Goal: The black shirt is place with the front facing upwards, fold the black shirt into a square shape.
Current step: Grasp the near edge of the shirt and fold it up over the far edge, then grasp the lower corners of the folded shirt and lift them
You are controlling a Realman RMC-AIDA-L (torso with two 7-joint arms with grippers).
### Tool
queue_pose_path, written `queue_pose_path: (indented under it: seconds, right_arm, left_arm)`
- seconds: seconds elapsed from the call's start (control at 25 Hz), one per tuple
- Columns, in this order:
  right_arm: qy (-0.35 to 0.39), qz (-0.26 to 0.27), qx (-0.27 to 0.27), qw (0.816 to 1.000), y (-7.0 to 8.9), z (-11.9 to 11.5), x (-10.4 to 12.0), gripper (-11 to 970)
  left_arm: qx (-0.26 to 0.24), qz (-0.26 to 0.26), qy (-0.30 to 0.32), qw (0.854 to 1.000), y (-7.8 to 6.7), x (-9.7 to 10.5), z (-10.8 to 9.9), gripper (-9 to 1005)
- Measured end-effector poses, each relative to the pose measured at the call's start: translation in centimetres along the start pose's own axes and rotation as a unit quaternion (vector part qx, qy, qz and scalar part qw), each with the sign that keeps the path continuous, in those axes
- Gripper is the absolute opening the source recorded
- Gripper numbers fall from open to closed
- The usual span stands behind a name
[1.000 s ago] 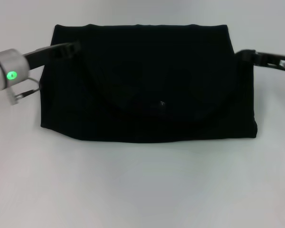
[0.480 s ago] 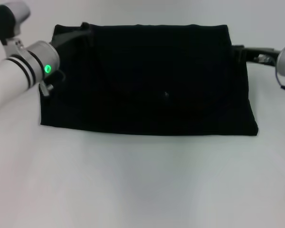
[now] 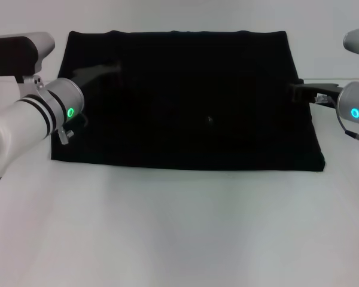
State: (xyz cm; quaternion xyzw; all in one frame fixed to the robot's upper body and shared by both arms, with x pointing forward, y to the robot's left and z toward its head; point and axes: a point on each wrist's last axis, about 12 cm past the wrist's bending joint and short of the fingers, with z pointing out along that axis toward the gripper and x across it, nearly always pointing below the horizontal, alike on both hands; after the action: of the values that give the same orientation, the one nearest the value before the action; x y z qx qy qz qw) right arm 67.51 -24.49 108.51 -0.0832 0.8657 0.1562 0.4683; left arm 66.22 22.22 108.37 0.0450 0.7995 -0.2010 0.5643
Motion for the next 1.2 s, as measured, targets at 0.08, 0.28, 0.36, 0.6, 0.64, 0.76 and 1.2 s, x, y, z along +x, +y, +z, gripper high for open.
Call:
queue_pose_path:
  seconds: [0.08,0.28,0.36,0.6,0.64,0.76,1.2]
  right_arm:
    - [0.001,0.0,0.0,1.0,0.0,0.0,0.1,184]
    - [0.003,-0.005,-0.004,1.0,0.1,0.0,0.3,196]
    - [0.006,-0.01,-0.011,1.0,0.3,0.0,0.4,201]
    - [0.015,-0.031,-0.036,0.999,0.9,-0.1,0.1,216]
    - [0.016,-0.03,-0.039,0.999,0.9,-0.2,-0.1,218]
    - [0.012,-0.031,-0.048,0.998,0.8,-0.6,-1.0,328]
    - [0.002,-0.012,-0.085,0.996,0.7,-2.4,-4.4,616]
  left_arm:
    - [0.0,0.001,0.0,1.0,0.0,0.0,0.0,24]
    - [0.005,-0.001,0.001,1.0,-0.3,0.1,0.0,38]
    - [0.01,0.0,0.0,1.0,-0.4,0.1,0.0,48]
    - [0.012,-0.03,-0.017,0.999,0.6,-0.6,-0.5,76]
    - [0.016,-0.043,-0.025,0.999,0.9,-0.9,-0.8,112]
    - [0.036,-0.072,-0.051,0.995,1.8,-1.8,-1.9,221]
    - [0.049,-0.091,-0.073,0.992,3.5,-2.1,-4.0,781]
